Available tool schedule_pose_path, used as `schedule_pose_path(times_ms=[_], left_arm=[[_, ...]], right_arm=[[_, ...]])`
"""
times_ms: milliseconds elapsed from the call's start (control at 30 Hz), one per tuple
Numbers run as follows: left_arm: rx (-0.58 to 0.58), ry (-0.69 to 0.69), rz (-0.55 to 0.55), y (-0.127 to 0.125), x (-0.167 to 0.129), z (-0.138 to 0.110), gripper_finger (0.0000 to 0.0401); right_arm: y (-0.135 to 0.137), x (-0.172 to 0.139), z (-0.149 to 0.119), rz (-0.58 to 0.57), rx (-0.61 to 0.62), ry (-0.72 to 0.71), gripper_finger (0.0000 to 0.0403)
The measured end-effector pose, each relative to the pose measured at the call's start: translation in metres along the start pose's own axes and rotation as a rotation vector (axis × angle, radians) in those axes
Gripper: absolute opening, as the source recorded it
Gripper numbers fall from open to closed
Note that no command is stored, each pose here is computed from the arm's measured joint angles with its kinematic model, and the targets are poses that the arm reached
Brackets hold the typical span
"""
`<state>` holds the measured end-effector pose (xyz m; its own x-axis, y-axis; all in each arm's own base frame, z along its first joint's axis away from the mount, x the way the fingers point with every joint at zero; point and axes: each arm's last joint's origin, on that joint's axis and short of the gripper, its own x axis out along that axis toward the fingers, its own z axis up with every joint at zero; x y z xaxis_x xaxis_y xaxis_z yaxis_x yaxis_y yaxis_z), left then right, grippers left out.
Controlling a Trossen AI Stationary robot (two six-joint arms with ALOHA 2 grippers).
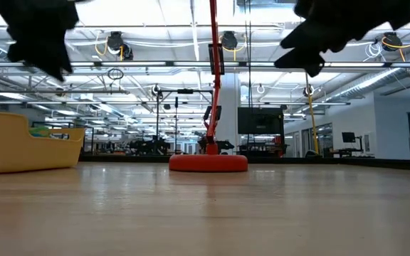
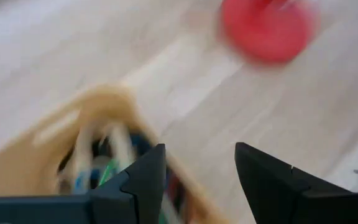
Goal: Pick and place rubber bands into bin
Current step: Return to Home Position
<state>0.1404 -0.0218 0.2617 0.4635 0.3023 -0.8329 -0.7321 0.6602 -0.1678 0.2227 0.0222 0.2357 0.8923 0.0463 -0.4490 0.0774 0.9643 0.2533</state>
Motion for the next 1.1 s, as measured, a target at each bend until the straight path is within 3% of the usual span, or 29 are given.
schedule_pose_path(times_ms=[233,400,833,1100], left_arm=[[0.105,-0.293,-0.287,0.014,-0.043,0.007,0.0200],[0.189,-0.437,-0.377,0.019,-0.060,0.008,0.0200],[0.282,-0.533,-0.479,0.036,-0.079,0.005,0.0200],[0.327,-0.631,-0.636,0.043,-0.096,0.006,0.0200]], right_arm=[[-0.011,-0.036,-0.027,0.055,0.049,-0.164,0.0224],[-0.017,-0.056,-0.042,0.113,0.060,-0.329,0.0224],[-0.025,-0.066,-0.069,0.180,0.079,-0.442,0.0224],[-0.025,-0.079,-0.071,0.247,0.055,-0.544,0.0224]])
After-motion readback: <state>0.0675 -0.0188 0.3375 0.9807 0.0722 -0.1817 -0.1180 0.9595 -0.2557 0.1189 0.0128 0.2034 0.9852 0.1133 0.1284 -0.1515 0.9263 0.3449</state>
